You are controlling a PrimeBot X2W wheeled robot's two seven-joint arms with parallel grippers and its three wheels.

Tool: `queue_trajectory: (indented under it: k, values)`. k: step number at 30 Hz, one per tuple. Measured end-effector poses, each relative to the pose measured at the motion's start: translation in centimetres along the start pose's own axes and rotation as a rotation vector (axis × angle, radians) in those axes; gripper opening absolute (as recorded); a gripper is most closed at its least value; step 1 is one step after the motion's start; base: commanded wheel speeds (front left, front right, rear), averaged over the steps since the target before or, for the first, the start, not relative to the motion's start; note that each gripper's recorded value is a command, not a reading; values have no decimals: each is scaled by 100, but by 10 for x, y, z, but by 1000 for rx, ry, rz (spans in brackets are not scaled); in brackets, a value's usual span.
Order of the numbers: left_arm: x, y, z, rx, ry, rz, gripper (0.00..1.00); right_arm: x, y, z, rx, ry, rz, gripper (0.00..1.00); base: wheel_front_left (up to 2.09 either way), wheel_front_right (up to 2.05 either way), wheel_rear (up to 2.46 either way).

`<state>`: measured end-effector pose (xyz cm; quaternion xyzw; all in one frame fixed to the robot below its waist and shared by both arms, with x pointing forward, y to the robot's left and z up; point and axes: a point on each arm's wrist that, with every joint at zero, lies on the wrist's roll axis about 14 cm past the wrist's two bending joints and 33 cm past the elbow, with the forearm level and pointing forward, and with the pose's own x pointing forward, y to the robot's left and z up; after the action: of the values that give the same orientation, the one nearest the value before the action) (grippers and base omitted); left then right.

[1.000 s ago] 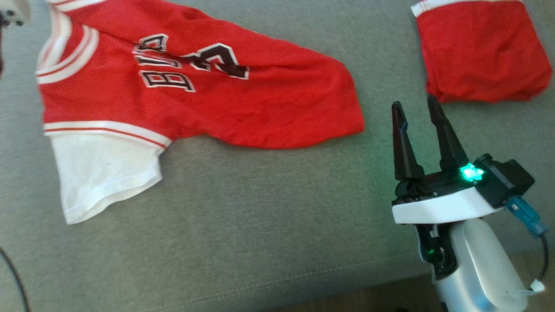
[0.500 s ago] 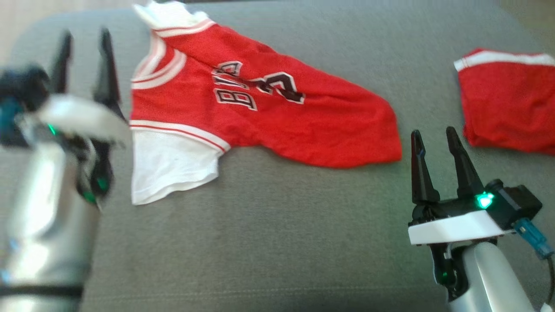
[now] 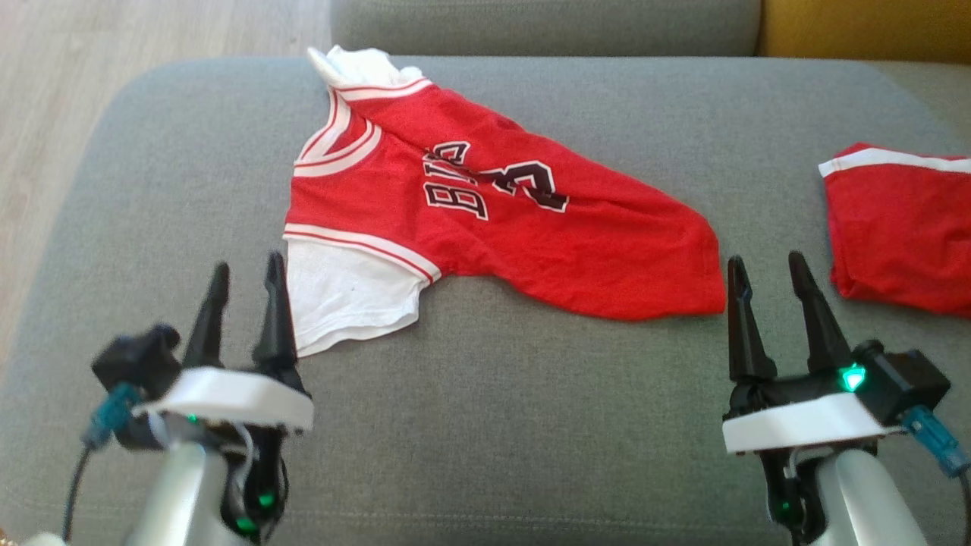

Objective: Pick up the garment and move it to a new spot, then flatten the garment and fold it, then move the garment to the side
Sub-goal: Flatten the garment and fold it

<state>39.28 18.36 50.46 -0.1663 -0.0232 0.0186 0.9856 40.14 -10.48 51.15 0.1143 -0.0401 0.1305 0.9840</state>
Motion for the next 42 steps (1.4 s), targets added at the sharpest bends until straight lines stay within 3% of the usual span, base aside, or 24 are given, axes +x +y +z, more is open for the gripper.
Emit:
queue_trajectory:
  k: [8, 33, 42]
  values:
    - [-20, -6, -22, -10, 51, -4, 100, -8, -3, -4, 4, 14, -13, 100, 0, 0, 0]
    - [-22, -15, -30, 2, 70, -41, 100, -13, -5, -2, 4, 12, -24, 100, 0, 0, 0]
    - [-40, 11, -87, 91, 264, 55, 100, -15, -4, -3, 4, 15, -21, 100, 0, 0, 0]
